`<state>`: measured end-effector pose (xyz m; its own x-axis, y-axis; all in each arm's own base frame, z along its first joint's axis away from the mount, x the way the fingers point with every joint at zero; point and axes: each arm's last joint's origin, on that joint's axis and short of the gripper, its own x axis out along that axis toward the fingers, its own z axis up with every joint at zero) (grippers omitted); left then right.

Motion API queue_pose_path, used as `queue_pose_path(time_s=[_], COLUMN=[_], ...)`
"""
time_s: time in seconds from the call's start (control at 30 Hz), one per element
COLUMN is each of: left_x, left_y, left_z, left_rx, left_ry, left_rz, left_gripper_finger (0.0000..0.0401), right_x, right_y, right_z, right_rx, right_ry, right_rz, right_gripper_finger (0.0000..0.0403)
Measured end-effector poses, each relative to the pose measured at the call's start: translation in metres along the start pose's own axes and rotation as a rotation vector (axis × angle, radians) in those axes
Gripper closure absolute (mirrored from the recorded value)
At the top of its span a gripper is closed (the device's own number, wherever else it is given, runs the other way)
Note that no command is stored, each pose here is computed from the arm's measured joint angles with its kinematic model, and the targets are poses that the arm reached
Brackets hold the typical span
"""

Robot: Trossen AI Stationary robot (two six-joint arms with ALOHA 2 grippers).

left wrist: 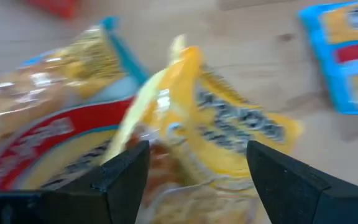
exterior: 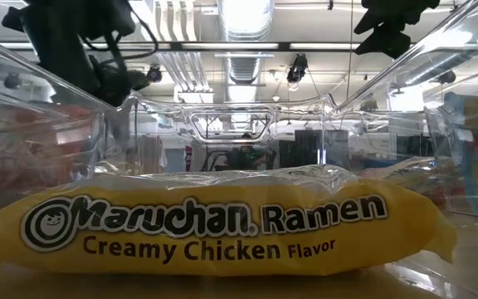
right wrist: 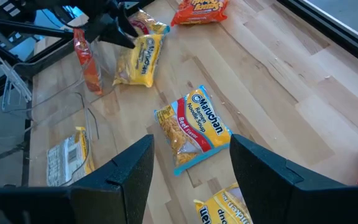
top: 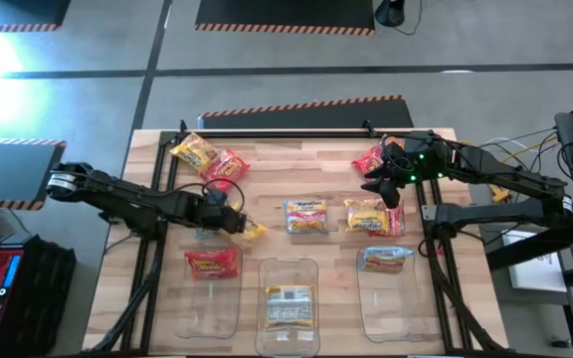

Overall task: Sort Maruchan noodles
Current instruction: Put the yellow noodle pack into the middle transparent bin

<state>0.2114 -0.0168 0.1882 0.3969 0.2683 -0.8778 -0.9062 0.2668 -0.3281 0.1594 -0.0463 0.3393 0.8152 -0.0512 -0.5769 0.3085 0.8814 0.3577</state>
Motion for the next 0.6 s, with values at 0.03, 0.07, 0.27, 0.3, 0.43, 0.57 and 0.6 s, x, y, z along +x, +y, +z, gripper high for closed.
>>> queue_pose_path(time_s=[0.03, 0.07, 0.27, 0.3, 0.43, 0.57, 0.6], left_x=[0.0, 0.0, -0.001, -0.001, -0.004, -0.006, -0.007], left_y=[-0.002, -0.004, -0.009, -0.008, -0.004, 0.002, 0.002], left_z=[0.0, 0.001, 0.002, 0.002, 0.003, 0.003, 0.003], left_rx=[0.004, 0.008, 0.016, 0.014, 0.001, -0.011, -0.015], left_ry=[-0.004, -0.006, -0.011, -0.009, -0.006, 0.01, 0.032], left_rz=[-0.024, -0.045, -0.09, -0.079, -0.005, 0.068, 0.074], left_gripper_finger=[0.0149, 0.0149, 0.0149, 0.0149, 0.0149, 0.0149, 0.0149], right_x=[0.0, 0.0, 0.0, 0.0, 0.0, 0.0, 0.0], right_y=[0.0, 0.0, 0.0, 0.0, 0.0, 0.0, 0.0], right_z=[0.0, 0.0, 0.0, 0.0, 0.0, 0.0, 0.0], right_rx=[0.0, 0.0, 0.0, 0.0, 0.0, 0.0, 0.0], right_ry=[0.0, 0.0, 0.0, 0.0, 0.0, 0.0, 0.0], right_rz=[0.0, 0.0, 0.001, 0.0, 0.0, 0.0, 0.0], right_gripper_finger=[0.0204, 0.0204, 0.0204, 0.0204, 0.0204, 0.0204, 0.0204])
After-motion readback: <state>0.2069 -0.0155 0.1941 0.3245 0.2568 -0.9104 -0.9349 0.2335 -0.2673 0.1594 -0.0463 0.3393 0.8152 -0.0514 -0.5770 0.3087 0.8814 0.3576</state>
